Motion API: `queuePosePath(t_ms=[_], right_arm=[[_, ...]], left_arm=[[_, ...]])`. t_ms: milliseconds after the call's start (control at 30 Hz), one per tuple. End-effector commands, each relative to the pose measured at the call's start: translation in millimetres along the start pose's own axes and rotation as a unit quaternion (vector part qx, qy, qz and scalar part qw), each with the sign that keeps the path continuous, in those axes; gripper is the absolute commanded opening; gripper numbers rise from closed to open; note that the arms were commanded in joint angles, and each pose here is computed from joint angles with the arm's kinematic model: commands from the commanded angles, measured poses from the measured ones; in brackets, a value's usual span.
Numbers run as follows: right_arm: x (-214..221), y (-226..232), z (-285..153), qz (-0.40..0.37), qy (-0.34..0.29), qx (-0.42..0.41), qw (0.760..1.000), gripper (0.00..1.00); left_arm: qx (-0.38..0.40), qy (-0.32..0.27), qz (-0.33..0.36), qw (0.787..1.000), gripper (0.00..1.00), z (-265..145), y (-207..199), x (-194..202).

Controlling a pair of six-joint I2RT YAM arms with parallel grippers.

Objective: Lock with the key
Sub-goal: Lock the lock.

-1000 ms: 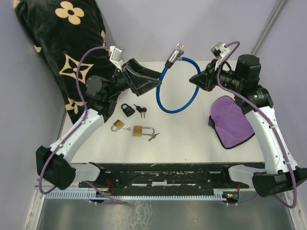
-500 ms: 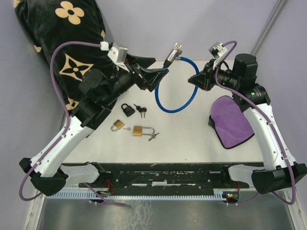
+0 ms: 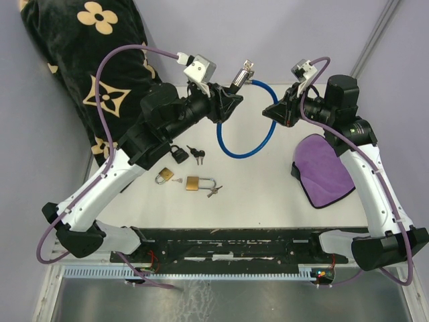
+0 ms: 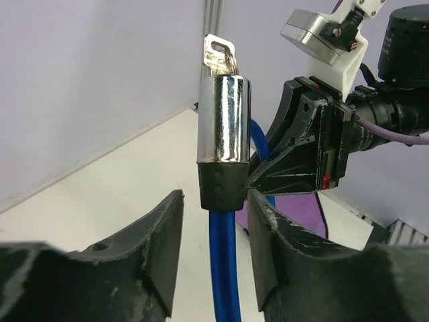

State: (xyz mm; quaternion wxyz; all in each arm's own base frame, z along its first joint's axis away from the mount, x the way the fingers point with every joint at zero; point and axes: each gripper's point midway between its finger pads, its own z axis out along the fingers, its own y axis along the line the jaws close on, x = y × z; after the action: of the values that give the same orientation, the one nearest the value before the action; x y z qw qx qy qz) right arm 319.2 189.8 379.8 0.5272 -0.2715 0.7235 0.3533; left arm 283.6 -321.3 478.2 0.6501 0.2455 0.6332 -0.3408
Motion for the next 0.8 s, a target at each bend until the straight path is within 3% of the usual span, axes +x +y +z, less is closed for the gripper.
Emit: queuePosePath(t_ms=[0,133,300,533,767], right_arm=[[-23,9,-4,-0.030,-0.035,-0.015,0.999,0.02],[-22,10,-6,-0.038,-0.033,-0.017,0.999,0.02],[-23,22,-9,-0.060,-0.039,-0.044,0.996,0.02],[-17,45,-18,-0.114,-0.031,-0.088,0.989,0.02],[-21,52,-29,-0.177,-0.021,-0.084,0.980,0.02]], left_arm=[[0.013,-0.038,0.021,0.999,0.44,-3,-7,-35],[0.031,-0.033,0.022,0.999,0.38,0,-13,-35],[0.069,-0.015,0.017,0.997,0.05,3,-27,-33],[0.128,-0.033,-0.054,0.990,0.03,-2,-28,-46],[0.189,0.015,-0.117,0.975,0.03,4,-33,-30]])
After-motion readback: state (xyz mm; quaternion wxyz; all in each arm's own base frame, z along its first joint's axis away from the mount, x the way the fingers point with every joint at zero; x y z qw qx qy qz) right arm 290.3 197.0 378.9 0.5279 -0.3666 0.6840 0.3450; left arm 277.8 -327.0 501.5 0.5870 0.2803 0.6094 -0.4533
